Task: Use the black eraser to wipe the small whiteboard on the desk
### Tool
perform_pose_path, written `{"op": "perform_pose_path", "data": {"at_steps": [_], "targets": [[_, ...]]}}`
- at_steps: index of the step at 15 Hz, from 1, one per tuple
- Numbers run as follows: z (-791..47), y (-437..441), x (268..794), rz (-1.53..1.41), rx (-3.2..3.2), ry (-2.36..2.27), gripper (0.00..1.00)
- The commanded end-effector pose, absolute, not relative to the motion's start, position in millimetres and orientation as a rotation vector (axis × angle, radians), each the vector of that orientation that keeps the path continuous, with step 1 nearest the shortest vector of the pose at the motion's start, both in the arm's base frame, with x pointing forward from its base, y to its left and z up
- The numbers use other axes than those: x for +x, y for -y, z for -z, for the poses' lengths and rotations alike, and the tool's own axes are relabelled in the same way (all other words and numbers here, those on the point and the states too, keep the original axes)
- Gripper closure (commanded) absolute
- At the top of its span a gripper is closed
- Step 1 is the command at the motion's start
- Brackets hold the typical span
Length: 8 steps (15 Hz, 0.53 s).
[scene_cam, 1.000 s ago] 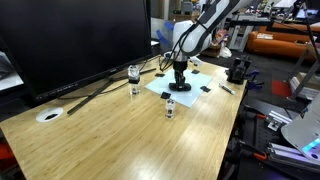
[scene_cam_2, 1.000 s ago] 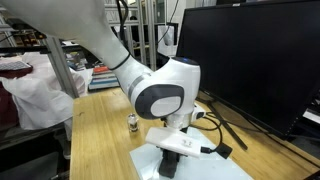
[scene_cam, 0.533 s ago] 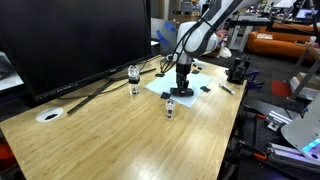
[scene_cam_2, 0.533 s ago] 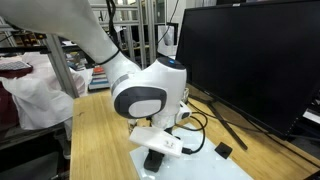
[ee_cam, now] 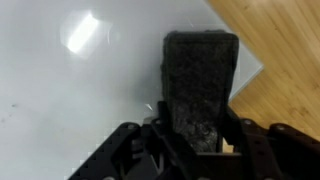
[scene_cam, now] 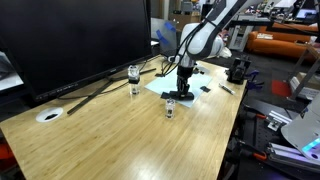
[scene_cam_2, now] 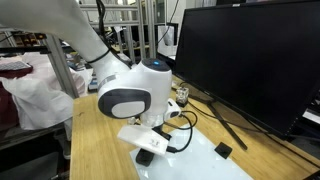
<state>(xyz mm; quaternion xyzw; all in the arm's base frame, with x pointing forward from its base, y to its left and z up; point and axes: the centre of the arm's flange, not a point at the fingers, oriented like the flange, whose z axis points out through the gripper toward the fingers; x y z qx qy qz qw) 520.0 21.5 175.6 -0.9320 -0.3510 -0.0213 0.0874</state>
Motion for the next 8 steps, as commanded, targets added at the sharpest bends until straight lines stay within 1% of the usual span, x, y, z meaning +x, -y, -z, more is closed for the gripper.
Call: {"op": "perform_pose_path", "data": {"at_steps": [1, 4, 5, 6, 8], "targets": [[-137, -43, 499, 0.02, -2.74, 1.009, 0.74], [-141, -44, 497, 0.042, -2.755, 0.989, 0.74], [-144, -42, 496, 0.06, -2.766, 0.97, 0.33], [-146, -42, 495, 0.071, -2.774, 0.948, 0.23], [-155, -41, 491, 0.1, -2.803, 0.898, 0.09]]}}
